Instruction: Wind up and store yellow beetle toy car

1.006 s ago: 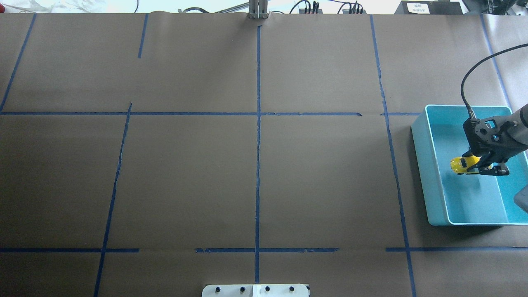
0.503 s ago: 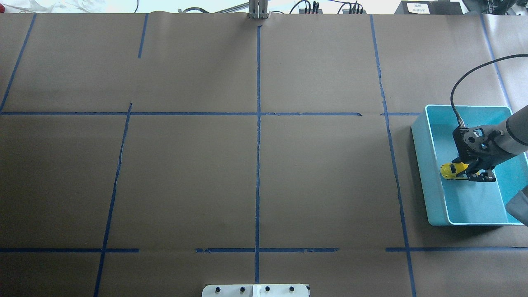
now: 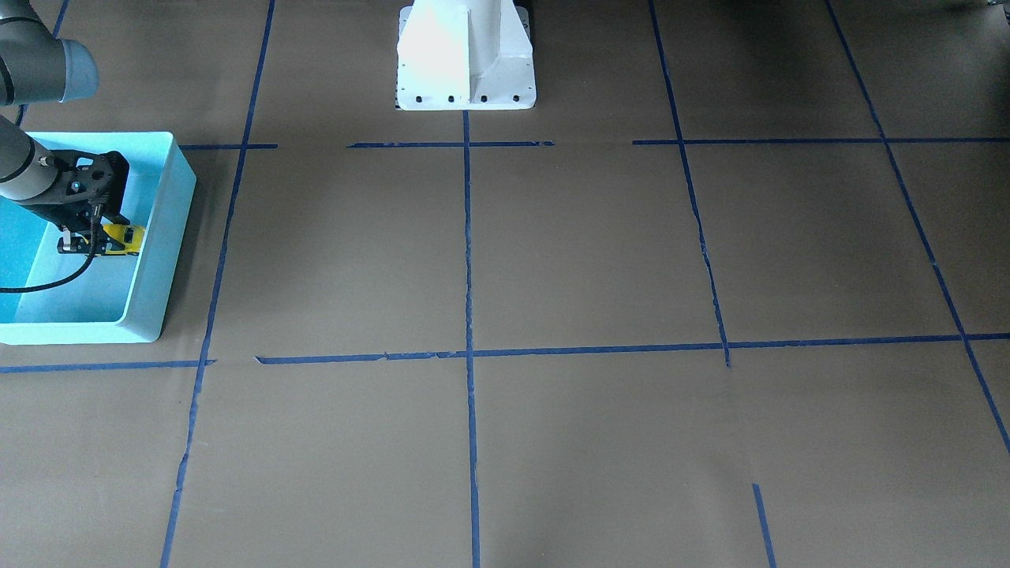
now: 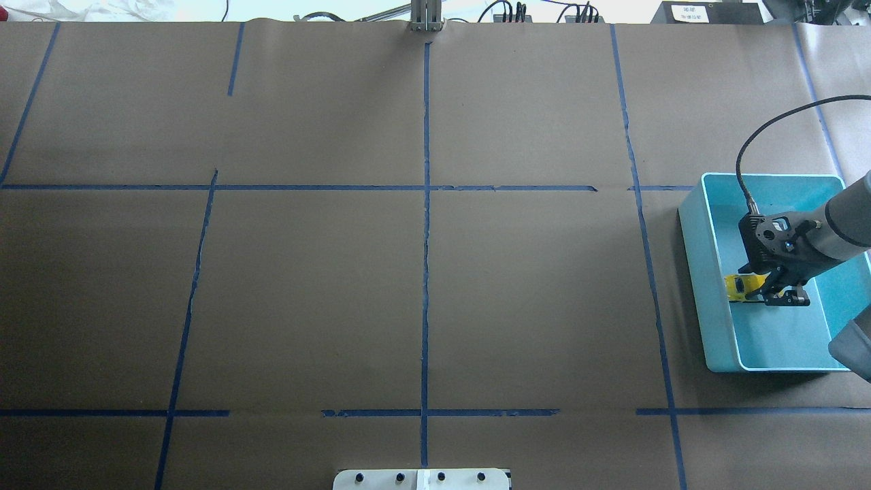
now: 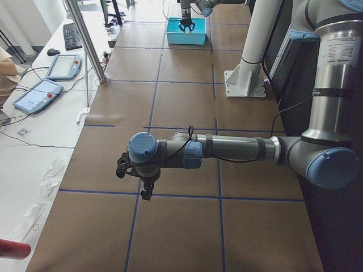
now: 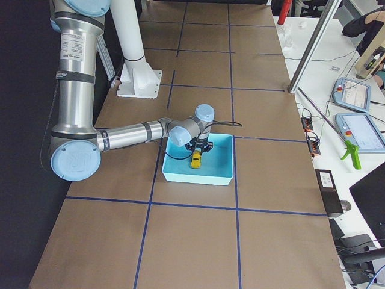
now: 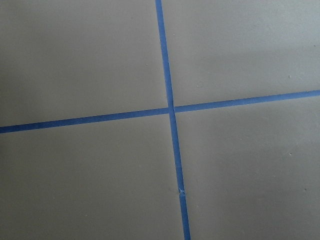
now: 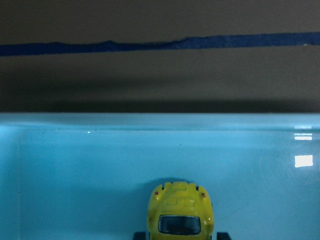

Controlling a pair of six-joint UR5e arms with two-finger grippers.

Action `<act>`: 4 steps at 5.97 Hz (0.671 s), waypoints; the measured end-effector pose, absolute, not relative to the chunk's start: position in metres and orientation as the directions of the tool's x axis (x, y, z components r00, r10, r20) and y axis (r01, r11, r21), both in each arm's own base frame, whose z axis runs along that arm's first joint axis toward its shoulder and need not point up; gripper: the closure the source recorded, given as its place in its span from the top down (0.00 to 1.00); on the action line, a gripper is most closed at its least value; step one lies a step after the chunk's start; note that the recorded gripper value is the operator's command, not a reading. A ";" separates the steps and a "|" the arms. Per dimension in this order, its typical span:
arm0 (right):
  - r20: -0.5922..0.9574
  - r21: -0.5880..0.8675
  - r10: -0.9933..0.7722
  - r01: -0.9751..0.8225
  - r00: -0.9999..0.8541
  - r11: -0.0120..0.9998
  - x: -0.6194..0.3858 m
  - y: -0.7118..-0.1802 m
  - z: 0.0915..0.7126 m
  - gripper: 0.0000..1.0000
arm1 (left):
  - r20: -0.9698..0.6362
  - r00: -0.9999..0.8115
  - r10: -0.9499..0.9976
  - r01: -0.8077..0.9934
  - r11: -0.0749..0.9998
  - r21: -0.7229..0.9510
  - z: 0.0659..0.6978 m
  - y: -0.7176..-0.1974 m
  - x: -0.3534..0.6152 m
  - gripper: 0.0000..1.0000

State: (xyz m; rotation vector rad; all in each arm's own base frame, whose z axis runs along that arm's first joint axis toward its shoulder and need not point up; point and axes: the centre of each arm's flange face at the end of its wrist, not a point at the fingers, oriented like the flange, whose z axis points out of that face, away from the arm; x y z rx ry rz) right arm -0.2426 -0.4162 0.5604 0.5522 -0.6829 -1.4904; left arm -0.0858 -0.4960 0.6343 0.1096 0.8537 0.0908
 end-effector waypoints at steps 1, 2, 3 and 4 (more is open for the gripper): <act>0.071 0.712 -0.997 0.702 -0.040 0.023 -0.243 -0.416 0.559 1.00 | -0.746 0.654 0.124 -0.036 0.990 0.133 0.634 -0.496 -0.086 1.00; 0.069 0.717 -0.997 0.697 -0.041 0.021 -0.243 -0.416 0.555 1.00 | -0.746 0.654 0.124 -0.036 0.990 0.133 0.634 -0.496 -0.086 1.00; 0.062 0.733 -0.997 0.680 -0.037 0.020 -0.239 -0.418 0.542 1.00 | -0.747 0.654 0.122 -0.036 0.991 0.130 0.636 -0.495 -0.086 1.00; 0.067 0.761 -0.998 0.647 -0.010 0.044 -0.219 -0.424 0.524 1.00 | -0.747 0.654 0.121 -0.036 0.991 0.129 0.636 -0.495 -0.086 1.00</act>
